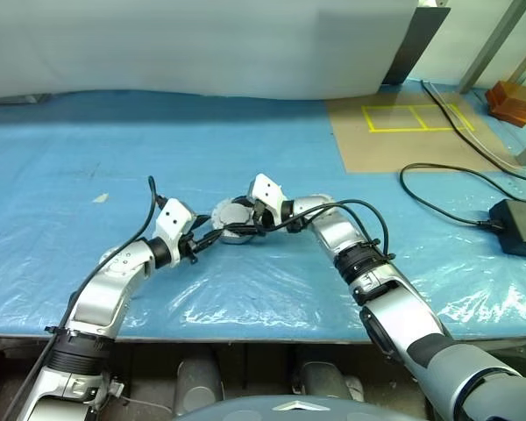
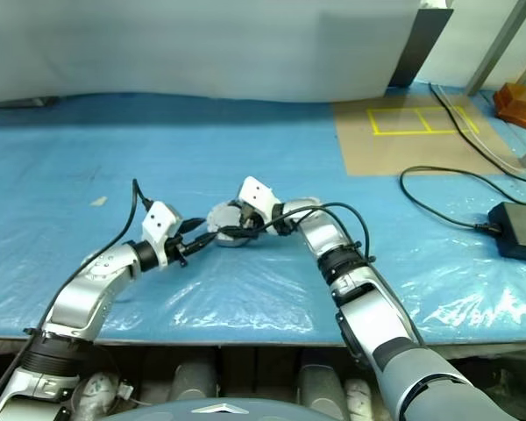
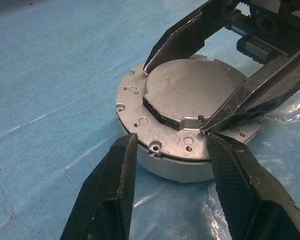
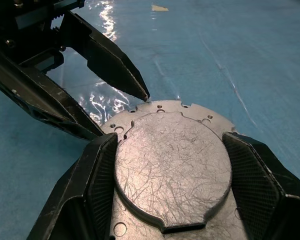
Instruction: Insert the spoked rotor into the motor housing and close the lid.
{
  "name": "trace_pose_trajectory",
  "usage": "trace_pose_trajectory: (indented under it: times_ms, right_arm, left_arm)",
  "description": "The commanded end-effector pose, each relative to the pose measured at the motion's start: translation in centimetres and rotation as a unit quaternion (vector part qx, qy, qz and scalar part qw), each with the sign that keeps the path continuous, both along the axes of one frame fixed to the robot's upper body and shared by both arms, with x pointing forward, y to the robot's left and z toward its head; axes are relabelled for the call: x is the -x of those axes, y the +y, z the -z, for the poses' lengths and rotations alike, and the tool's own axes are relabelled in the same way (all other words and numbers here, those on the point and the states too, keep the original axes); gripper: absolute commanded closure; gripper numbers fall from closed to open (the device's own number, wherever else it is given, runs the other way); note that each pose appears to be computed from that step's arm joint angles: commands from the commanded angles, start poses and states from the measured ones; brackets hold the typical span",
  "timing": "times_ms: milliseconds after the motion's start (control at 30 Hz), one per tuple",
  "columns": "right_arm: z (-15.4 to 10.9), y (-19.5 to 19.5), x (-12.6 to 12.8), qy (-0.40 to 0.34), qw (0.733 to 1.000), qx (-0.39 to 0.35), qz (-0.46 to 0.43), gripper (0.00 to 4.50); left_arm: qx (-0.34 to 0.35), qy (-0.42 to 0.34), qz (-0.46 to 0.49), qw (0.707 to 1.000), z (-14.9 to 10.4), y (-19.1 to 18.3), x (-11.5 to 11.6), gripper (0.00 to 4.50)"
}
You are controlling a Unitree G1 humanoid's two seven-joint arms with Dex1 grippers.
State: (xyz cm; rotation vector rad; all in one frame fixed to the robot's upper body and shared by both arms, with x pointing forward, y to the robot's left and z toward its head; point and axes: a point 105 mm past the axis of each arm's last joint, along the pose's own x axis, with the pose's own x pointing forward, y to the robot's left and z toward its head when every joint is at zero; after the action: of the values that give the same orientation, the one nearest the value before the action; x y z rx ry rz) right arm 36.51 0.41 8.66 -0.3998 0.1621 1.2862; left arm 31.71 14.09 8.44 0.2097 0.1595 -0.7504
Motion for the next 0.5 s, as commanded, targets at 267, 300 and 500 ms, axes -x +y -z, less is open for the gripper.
trace_pose_trajectory:
  times_ms: [267, 300, 500]
  right_arm:
    - [4.2, -3.0, 0.5, 0.052, 0.996, 0.062, 0.041, 1.53]
    - [4.2, -3.0, 0.5, 0.053, 0.996, 0.062, 0.041, 1.53]
    - [3.5, -2.8, 0.7, 0.073, 0.996, 0.033, 0.044, 1.53]
  left_arm:
    - [0.071, -0.030, 0.028, 0.997, -2.3, -0.7, 0.0, 3.75]
    - [0.084, -0.023, 0.032, 0.996, -2.4, -0.7, 0.1, 4.08]
    - [0.054, -0.004, 0.039, 0.998, -0.8, -0.6, 0.3, 4.42]
